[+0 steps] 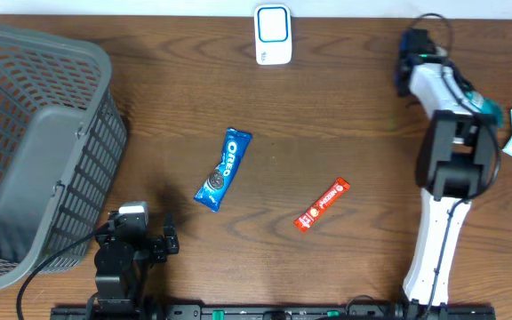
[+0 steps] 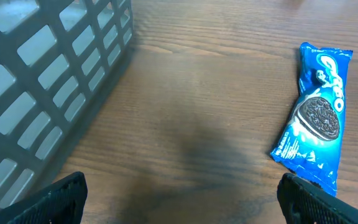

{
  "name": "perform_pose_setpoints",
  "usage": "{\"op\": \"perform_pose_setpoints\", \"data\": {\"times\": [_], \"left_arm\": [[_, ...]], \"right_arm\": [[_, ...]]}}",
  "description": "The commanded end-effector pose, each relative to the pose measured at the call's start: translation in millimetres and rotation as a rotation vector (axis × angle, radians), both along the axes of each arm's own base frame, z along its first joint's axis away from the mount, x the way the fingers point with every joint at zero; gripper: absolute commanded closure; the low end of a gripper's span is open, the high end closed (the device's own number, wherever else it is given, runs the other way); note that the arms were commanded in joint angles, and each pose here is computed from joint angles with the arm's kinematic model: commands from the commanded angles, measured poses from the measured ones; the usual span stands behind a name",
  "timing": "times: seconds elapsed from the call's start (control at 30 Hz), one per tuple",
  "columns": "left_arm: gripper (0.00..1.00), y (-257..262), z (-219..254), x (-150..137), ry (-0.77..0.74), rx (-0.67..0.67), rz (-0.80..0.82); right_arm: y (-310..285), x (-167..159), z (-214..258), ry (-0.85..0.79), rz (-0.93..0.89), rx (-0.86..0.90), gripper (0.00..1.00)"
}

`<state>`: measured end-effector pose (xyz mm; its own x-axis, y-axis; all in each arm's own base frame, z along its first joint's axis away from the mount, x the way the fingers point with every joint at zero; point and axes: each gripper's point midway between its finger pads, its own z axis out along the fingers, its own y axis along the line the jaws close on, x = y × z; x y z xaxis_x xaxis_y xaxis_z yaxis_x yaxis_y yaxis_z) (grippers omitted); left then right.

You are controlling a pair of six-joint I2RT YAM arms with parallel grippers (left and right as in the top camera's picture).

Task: Scan the item barcode
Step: 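Carry the mouthwash bottle right and set it down at the far right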

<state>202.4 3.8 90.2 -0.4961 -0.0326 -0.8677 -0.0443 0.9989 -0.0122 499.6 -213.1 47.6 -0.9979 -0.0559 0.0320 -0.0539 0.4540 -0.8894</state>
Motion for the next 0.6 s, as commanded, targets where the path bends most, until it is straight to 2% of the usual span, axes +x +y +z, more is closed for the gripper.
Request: {"op": "perform_pose_setpoints", "data": {"times": [0.0,0.03,0.07,0.13,0.17,0.2,0.4,0.57], "left_arm": [[0.02,2.9,-5.4,-1.9,0.016,-0.007,0.022],[0.02,3.0,-5.4,-1.9,0.016,-0.007,0.023],[0.02,3.0,-5.4,-1.9,0.016,-0.007,0.023],[0.02,3.0,-5.4,-1.9,0.016,-0.007,0.023],[0.02,3.0,-5.4,-1.9,0.016,-0.007,0.023],[0.02,3.0,-5.4,-1.9,0.016,-0.007,0.023],[0.02,3.0,-5.4,-1.9,0.016,-0.007,0.023],[0.02,2.9,-5.4,-1.9,0.016,-0.007,0.022]], "right_arm": [[-32.1,-14.7,-1.7,-0.116,-0.115,0.082,0.90],[-41.9,-21.3,-2.1,-0.117,-0.141,0.082,0.85],[-51.6,-27.7,-2.4,-0.126,-0.171,0.081,0.75],[-66.6,-39.8,-3.0,-0.147,-0.226,0.082,0.43],[-71.7,-45.4,-4.3,-0.155,-0.249,0.098,0.16],[-71.7,-46.4,-5.0,-0.167,-0.256,0.122,0.01],[-35.8,-21.2,13.0,-0.288,-0.186,0.339,0.01],[60.8,11.8,66.0,-0.397,0.023,0.691,0.01]]}}
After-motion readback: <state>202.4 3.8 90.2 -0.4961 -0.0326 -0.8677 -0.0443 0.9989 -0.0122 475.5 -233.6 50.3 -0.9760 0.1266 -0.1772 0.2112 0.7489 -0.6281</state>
